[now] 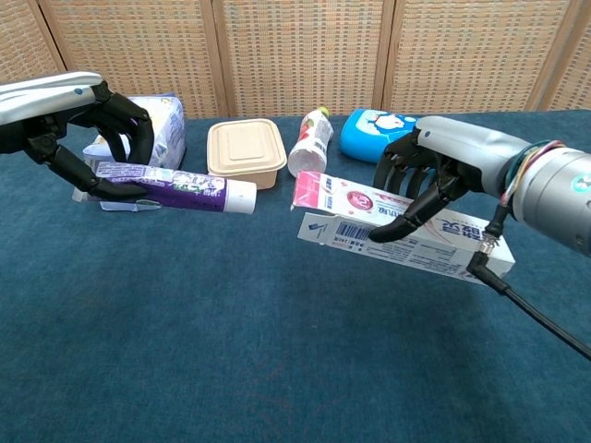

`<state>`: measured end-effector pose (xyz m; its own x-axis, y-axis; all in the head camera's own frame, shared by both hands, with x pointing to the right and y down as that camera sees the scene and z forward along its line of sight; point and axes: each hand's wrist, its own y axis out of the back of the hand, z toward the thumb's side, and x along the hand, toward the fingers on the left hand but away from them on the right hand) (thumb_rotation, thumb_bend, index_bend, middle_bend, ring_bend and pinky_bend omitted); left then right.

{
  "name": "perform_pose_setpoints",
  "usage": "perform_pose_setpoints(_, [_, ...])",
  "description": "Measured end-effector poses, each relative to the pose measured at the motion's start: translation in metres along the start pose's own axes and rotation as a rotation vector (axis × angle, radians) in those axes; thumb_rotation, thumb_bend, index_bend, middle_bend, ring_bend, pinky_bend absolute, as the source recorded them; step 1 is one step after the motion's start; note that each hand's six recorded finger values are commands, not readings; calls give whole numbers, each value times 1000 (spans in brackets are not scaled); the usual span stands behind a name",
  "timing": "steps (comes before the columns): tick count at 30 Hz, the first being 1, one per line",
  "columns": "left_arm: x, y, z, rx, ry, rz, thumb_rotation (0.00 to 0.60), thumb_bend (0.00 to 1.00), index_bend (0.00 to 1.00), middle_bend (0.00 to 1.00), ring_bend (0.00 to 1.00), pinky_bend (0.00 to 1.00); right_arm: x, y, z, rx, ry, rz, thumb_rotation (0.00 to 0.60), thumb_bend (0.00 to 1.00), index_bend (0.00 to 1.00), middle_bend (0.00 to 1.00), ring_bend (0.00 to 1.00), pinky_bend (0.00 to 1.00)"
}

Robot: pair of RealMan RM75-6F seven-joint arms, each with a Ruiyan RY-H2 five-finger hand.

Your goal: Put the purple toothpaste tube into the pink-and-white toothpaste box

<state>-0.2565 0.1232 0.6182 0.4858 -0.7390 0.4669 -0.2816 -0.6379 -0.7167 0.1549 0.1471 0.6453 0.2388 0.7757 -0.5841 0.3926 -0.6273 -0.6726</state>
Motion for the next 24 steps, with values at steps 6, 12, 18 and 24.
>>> perform_pose_setpoints(6, [3, -6, 6, -26, -14, 1, 600, 418, 830, 620, 360, 386, 1, -3, 1, -6, 3, 6, 600, 0, 615, 524, 456, 468])
perform_pose_setpoints(12, [6, -14, 11, -53, -20, -9, 600, 414, 830, 620, 360, 386, 1, -2, 3, -17, 5, 5, 600, 0, 616, 524, 457, 470])
perform_pose_setpoints(18, [8, -17, 13, -73, -21, -5, 600, 416, 830, 619, 360, 386, 2, -1, 4, -38, 5, 8, 600, 0, 615, 524, 457, 473])
perform_pose_setpoints(24, [9, -18, 18, -104, -38, 15, 600, 416, 830, 620, 360, 386, 3, -2, 5, -49, 6, 17, 600, 0, 616, 524, 457, 474])
